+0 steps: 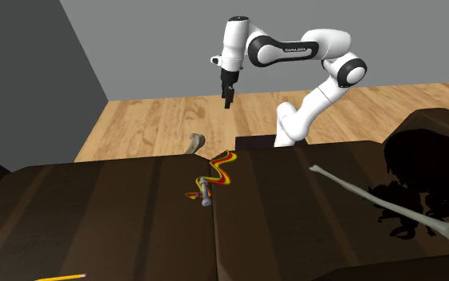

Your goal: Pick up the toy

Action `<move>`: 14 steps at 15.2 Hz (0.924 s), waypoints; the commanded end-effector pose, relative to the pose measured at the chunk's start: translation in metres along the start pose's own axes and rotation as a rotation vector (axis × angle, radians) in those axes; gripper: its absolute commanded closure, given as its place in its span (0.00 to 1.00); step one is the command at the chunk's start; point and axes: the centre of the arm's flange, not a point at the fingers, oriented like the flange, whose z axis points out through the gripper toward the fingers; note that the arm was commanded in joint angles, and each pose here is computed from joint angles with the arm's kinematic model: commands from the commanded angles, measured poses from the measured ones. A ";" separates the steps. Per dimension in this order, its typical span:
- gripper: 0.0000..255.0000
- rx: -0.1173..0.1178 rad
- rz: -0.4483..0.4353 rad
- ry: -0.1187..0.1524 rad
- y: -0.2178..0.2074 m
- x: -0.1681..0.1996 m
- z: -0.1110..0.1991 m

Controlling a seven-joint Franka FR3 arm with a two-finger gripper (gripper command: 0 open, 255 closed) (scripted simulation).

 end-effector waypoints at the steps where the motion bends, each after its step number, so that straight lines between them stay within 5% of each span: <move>1: 0.00 0.000 0.000 0.000 0.000 0.000 0.000; 14: 0.00 0.020 0.108 -0.067 -0.161 0.041 0.038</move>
